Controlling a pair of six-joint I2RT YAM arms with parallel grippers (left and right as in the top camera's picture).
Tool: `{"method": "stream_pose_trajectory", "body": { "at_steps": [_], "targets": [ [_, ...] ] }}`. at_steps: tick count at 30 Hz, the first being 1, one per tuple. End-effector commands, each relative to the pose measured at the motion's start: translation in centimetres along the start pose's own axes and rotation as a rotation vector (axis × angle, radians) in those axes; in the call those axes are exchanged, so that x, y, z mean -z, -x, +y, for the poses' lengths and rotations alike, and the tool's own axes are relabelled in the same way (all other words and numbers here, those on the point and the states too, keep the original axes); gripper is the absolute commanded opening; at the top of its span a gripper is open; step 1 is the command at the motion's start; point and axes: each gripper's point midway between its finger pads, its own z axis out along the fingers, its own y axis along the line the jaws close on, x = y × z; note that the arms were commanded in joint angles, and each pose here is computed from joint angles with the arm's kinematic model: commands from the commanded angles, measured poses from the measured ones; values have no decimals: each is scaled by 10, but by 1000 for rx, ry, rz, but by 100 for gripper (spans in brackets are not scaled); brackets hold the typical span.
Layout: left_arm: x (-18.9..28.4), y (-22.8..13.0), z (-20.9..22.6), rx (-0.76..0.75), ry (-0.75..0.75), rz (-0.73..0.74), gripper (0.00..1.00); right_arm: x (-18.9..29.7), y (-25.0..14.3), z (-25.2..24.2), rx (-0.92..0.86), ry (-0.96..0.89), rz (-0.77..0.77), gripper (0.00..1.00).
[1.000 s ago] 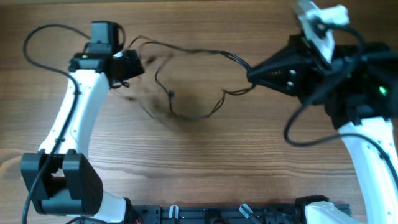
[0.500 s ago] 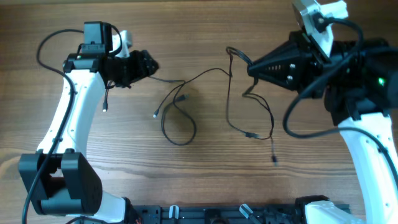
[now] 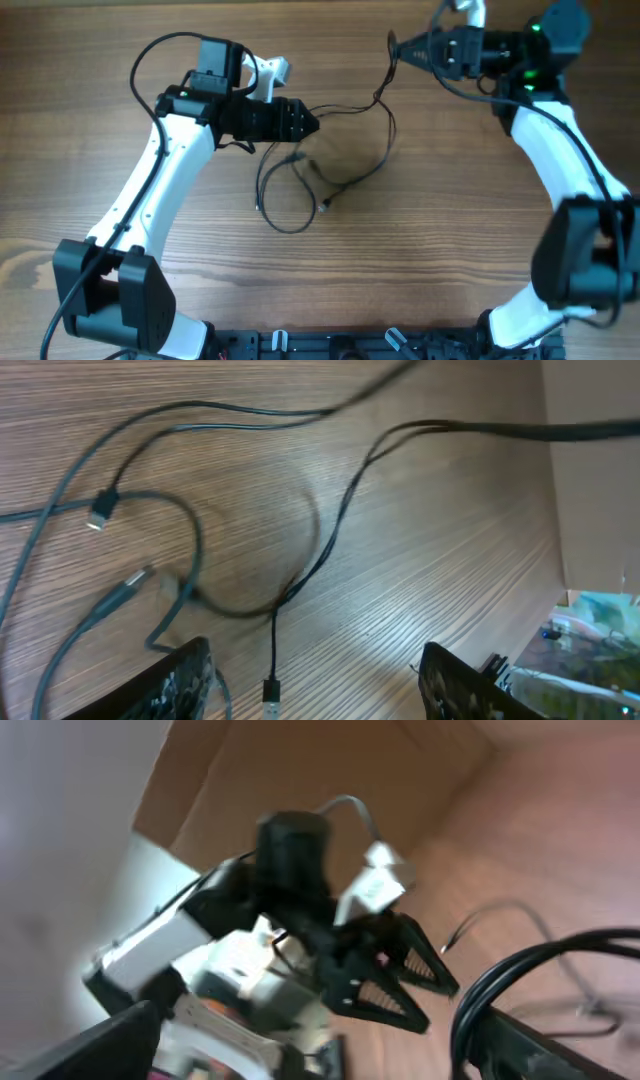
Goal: Untangle cables
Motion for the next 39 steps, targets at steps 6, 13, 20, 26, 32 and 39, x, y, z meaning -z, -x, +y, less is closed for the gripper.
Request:
{"method": "stream_pose_trajectory", "body": {
  "at_steps": [6, 13, 20, 26, 32, 39],
  "targets": [
    [87, 29, -102, -252, -179, -302, 70, -12, -29, -83, -471, -32, -43, 100],
    [162, 21, -158, -398, -226, -508, 72, -101, -101, -39, -177, 166, 293, 99],
    [159, 8, -151, -326, -211, -459, 71, -143, -130, -59, -293, 125, 312, 99],
    [156, 3, -148, -283, -210, -433, 70, -121, -163, -155, -712, -334, 150, 100],
    [152, 0, -136, -244, -157, -417, 71, 5, -224, -244, -1045, -1161, -51, 100],
    [149, 3, -103, -169, 13, -432, 71, 33, -251, -236, -883, -1239, 191, 100]
  ]
}}
